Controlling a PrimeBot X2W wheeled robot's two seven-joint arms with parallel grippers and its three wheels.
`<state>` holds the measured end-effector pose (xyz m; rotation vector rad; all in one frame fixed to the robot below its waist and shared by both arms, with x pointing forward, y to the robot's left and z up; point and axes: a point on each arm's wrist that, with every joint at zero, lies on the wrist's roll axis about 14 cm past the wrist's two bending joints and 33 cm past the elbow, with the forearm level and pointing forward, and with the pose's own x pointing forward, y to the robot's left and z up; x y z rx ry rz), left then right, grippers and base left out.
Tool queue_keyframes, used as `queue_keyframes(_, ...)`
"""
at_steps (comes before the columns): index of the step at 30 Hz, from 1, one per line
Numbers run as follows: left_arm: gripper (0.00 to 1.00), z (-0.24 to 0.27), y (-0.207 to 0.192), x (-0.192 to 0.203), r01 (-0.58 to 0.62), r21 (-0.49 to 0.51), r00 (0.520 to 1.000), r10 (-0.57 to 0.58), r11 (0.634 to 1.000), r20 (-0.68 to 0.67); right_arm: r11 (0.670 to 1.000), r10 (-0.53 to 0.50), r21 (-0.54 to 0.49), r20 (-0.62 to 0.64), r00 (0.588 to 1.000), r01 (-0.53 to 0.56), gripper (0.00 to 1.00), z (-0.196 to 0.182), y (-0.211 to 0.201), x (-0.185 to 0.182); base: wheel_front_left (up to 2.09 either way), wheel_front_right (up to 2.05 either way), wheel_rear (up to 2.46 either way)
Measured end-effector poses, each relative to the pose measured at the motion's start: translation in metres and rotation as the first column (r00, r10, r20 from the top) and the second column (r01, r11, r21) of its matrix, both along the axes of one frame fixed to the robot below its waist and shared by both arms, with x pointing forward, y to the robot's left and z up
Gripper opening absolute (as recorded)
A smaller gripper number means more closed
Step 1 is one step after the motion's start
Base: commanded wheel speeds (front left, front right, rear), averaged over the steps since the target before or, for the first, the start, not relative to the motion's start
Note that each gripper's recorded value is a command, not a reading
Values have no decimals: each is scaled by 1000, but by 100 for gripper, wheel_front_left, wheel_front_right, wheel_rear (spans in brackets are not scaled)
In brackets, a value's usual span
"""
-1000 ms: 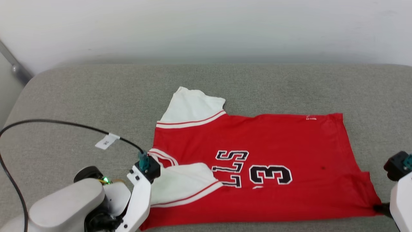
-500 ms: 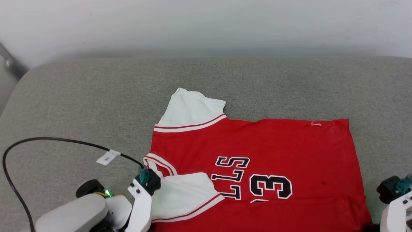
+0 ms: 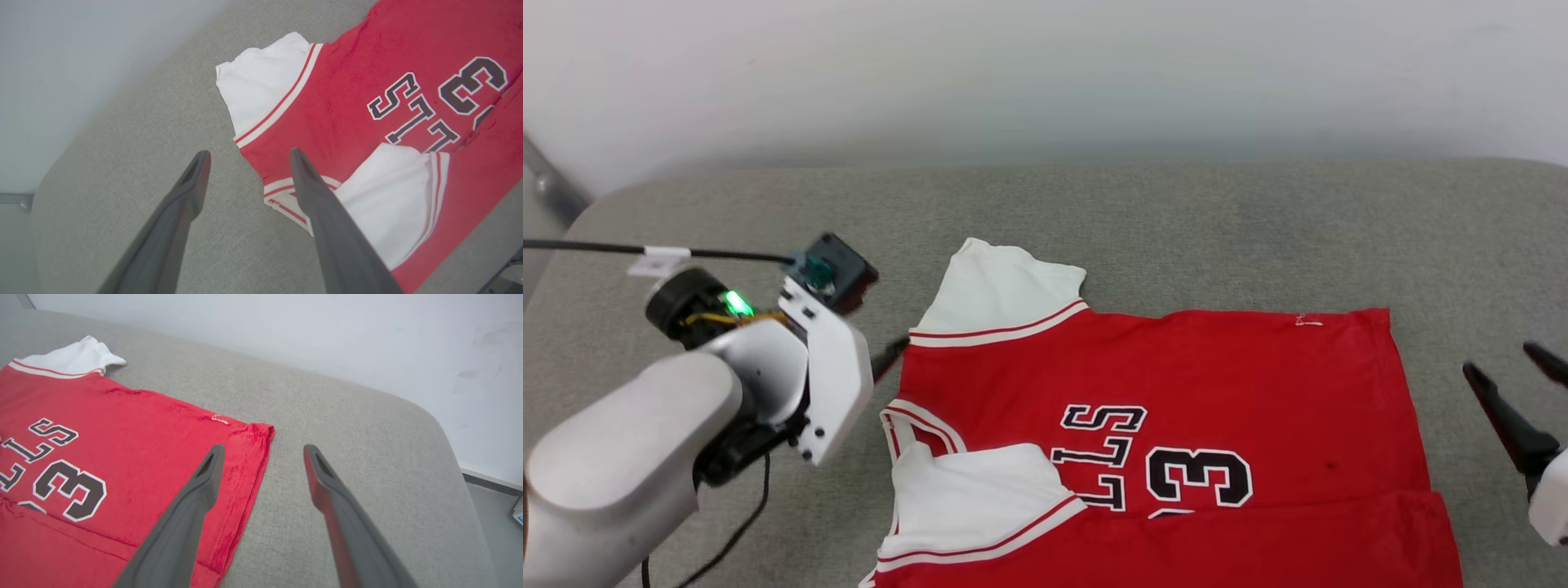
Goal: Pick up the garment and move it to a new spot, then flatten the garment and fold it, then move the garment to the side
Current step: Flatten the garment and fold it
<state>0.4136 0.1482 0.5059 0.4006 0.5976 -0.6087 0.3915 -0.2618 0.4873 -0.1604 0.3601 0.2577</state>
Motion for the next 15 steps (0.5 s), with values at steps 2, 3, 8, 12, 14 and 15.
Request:
queue_keyframes(2, 100, 13, 0, 17, -11, -6, 997, 11, 1000, 75, 1000, -19, 21, 117, 993, 17, 100, 19, 1, 7, 0, 0, 0)
queue_keyframes(3, 100, 23, -3, 32, -17, -15, 991, 19, 1000, 133, 998, -38, 48, 231, 972, 28, 100, 37, 5, 11, 0, 0, 0)
queue_keyframes(8, 100, 39, -6, 61, -38, -34, 979, 44, 999, 199, 992, -93, 117, 412, 906, 48, 100, 68, 13, 10, 0, 0, 0)
queue_keyframes(12, 100, 49, -15, 91, -46, -51, 974, 56, 998, 220, 983, -147, 171, 510, 847, 67, 100, 82, 23, 5, 0, 0, 0)
queue_keyframes(14, 100, 50, -19, 106, -57, -61, 976, 69, 997, 208, 977, -177, 198, 526, 832, 82, 100, 82, 28, 3, 0, 0, 0)
queue_keyframes(15, 100, 49, -20, 113, -66, -63, 977, 78, 996, 198, 973, -194, 212, 529, 826, 92, 100, 81, 30, 2, 0, 0, 0)
